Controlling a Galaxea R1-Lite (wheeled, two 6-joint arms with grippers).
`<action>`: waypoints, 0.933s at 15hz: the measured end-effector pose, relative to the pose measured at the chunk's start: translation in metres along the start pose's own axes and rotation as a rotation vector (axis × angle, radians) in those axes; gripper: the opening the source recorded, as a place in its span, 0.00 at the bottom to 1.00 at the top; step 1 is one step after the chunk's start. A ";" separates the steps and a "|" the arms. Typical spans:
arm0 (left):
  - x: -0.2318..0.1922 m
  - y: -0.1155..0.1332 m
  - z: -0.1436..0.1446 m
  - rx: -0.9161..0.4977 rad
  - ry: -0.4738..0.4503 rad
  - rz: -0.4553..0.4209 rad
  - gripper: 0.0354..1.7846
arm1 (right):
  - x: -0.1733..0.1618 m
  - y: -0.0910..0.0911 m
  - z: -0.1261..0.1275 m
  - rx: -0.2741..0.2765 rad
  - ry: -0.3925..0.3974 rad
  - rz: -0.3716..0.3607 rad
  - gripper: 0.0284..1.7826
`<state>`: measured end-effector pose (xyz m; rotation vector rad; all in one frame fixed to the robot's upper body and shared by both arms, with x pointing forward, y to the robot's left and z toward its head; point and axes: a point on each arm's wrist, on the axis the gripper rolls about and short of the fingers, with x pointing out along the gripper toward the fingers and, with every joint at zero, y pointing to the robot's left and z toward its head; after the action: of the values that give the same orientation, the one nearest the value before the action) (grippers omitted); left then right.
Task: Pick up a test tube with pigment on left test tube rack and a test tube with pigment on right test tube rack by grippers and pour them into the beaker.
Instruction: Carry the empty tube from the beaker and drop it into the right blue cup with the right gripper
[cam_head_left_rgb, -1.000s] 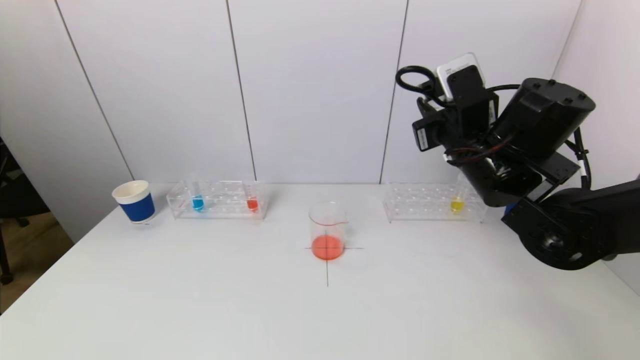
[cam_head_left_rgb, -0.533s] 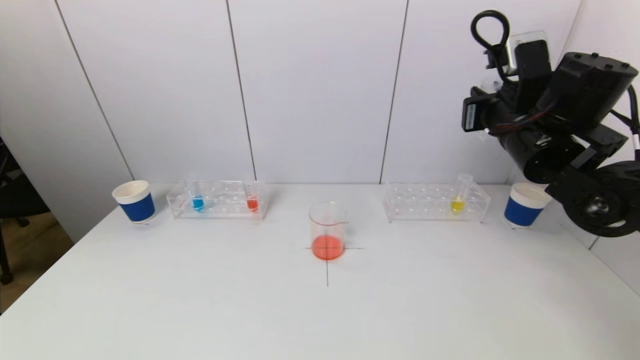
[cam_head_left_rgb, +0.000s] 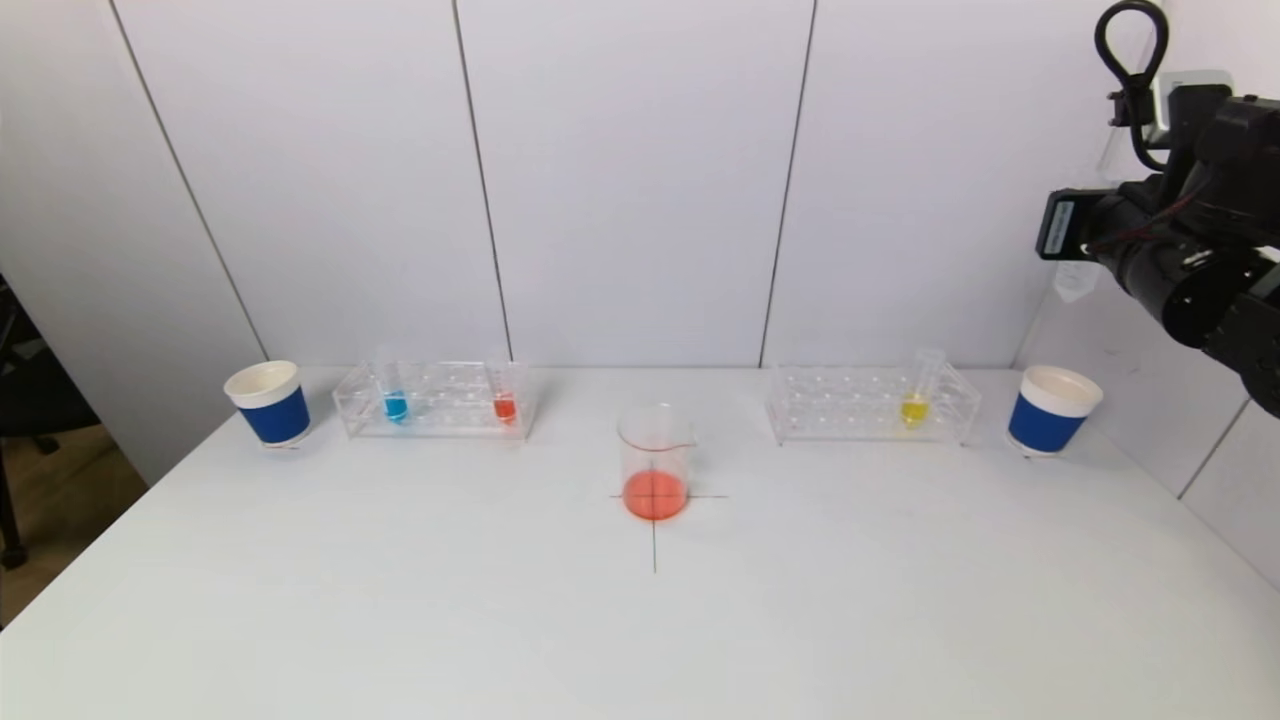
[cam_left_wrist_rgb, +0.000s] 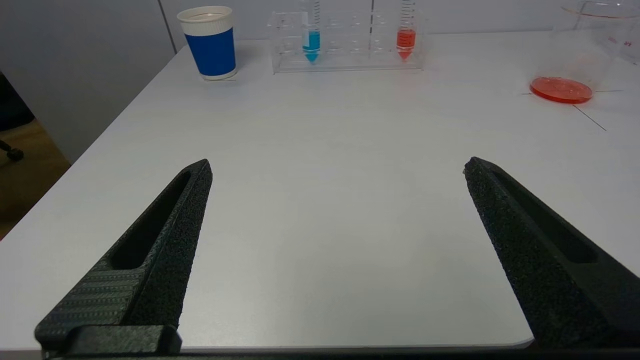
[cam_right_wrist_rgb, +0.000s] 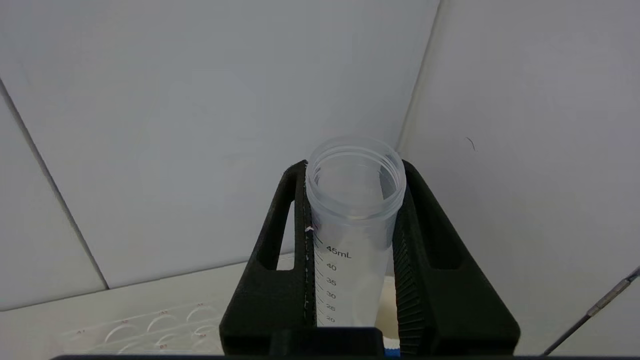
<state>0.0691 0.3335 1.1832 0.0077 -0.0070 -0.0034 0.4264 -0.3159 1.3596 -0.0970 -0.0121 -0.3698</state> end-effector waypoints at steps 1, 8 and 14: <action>0.000 0.000 0.000 0.000 0.000 0.000 0.99 | 0.003 -0.007 0.000 0.015 0.016 -0.014 0.27; 0.000 0.000 0.000 0.000 0.000 0.000 0.99 | 0.026 -0.057 0.007 0.127 0.052 0.004 0.27; 0.000 0.000 0.000 0.000 0.000 0.000 0.99 | 0.047 -0.078 -0.010 0.138 0.080 -0.004 0.27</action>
<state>0.0691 0.3335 1.1832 0.0072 -0.0072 -0.0034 0.4424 -0.4063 1.3578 0.0543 0.0415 -0.3753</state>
